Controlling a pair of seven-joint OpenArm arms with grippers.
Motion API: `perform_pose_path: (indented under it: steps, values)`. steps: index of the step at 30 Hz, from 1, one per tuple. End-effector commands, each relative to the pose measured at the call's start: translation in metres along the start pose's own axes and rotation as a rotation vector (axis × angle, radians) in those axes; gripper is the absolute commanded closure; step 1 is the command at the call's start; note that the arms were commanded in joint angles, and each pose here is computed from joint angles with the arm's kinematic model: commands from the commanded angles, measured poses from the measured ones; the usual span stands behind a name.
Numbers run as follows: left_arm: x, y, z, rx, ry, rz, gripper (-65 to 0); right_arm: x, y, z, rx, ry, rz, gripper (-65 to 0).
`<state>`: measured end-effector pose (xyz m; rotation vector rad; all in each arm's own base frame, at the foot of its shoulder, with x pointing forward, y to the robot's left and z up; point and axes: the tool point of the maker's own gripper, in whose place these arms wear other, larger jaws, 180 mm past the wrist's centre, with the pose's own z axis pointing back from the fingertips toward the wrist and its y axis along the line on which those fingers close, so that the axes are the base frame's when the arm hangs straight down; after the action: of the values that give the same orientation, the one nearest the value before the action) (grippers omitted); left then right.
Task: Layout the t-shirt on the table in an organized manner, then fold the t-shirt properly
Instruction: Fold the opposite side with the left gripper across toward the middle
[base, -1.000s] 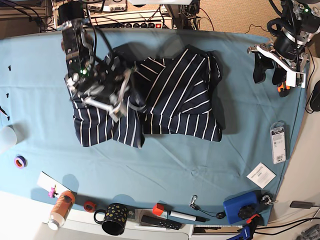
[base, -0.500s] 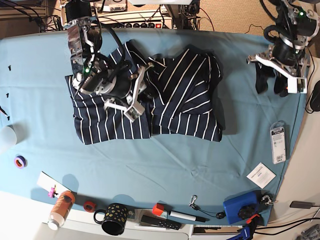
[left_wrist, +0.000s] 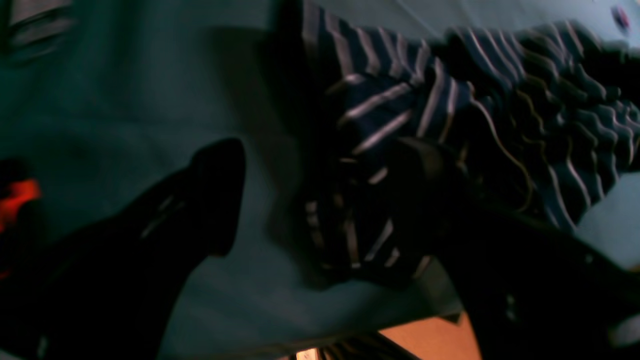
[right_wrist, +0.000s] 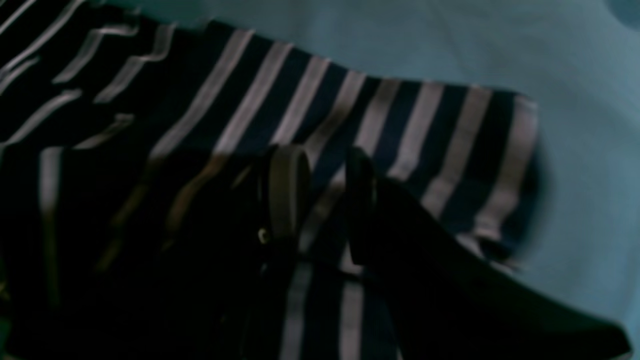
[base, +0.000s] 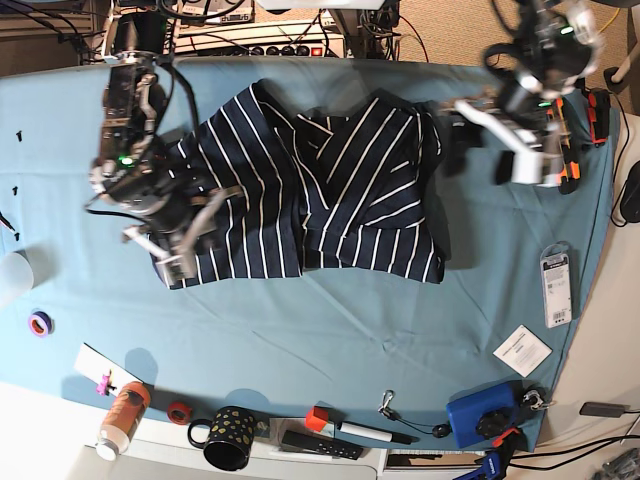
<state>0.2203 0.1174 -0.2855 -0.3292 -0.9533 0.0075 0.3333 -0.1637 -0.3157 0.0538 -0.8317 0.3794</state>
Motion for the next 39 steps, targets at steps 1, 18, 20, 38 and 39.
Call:
perform_pose_path:
  steps: [1, 18, 20, 38, 39]
  values:
    - [0.005, -0.002, -0.006, 0.007, -0.016, -0.014, -44.0, 0.014, -0.014, 0.007, -0.038, -0.049, 0.001, -15.5]
    - [-0.05, -0.012, -0.089, -0.084, 0.239, 0.09, -44.0, -0.002, -0.118, 0.055, -0.307, -0.019, -0.051, -15.5]
    - [-0.053, -0.012, -0.094, -0.091, 0.25, 0.105, -44.0, -0.003, -0.123, 0.057, -0.326, -0.008, -0.04, -15.5]
    - [-0.068, -0.037, -0.13, -0.258, 0.347, 0.256, -7.9, -0.019, -0.148, 0.069, -0.464, 0.097, 0.027, -15.5]
    - [-0.071, -0.036, -0.129, -0.254, 0.361, 0.249, -0.4, -0.019, -0.148, 0.069, -0.465, 0.097, 0.028, -15.5]
